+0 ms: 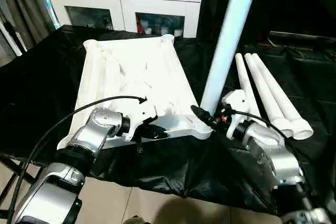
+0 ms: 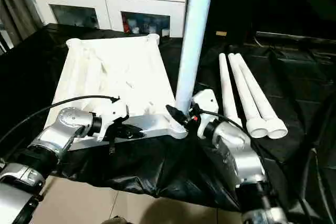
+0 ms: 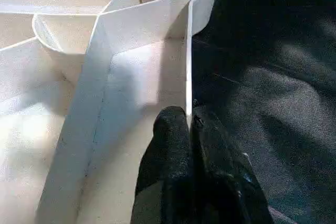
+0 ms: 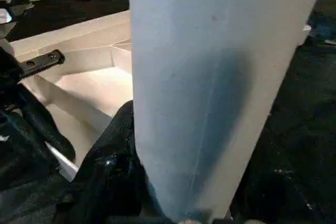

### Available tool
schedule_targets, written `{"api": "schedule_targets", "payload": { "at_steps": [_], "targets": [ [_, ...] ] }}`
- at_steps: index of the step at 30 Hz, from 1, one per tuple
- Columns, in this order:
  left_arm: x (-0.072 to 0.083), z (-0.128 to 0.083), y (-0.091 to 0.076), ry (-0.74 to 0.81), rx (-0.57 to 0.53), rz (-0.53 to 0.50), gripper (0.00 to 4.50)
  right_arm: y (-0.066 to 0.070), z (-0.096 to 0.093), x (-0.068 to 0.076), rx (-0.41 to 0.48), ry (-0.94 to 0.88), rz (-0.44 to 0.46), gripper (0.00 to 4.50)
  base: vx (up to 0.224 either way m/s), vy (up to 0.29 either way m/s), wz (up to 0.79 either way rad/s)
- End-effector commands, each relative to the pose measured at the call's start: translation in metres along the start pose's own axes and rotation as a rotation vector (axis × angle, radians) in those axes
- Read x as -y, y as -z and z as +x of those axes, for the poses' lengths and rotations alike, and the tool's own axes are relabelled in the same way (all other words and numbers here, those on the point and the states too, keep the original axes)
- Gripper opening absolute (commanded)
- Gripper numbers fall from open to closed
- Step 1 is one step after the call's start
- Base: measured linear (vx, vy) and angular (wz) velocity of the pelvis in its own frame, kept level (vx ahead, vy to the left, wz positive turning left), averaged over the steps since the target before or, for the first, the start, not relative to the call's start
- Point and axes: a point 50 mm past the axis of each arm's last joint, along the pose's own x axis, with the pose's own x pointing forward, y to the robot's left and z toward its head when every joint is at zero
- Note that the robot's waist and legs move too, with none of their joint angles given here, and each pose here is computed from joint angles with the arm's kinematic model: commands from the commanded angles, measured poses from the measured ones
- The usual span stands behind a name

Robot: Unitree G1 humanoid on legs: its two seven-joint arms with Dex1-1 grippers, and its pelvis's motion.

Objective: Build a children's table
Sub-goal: Insert table leg to table base

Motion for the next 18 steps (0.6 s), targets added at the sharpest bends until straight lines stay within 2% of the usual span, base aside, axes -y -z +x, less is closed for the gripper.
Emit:
{"api": "schedule_targets", "payload": {
  "at_steps": [1, 5, 8, 18],
  "targets": [
    [-0.003, -0.001, -0.017, 0.014, 0.066, 0.060, 0.00, 0.033, 0.002, -0.018, -0.137, -0.119, 0.110, 1.88, 0.000, 0.000, 0.00],
    [0.001, -0.002, -0.019, 0.085, 0.083, 0.083, 0.00, 0.035, -0.001, -0.022, -0.130, -0.205, 0.131, 1.88, 0.000, 0.000, 0.00],
    [0.005, -0.003, -0.019, 0.155, 0.054, 0.111, 0.00, 0.038, -0.006, -0.025, -0.144, -0.266, 0.127, 1.88, 0.000, 0.000, 0.00],
    [0.005, -0.009, -0.019, 0.241, 0.015, 0.144, 0.00, 0.041, -0.013, -0.036, -0.151, -0.401, 0.130, 1.88, 0.000, 0.000, 0.00]
  ]
}}
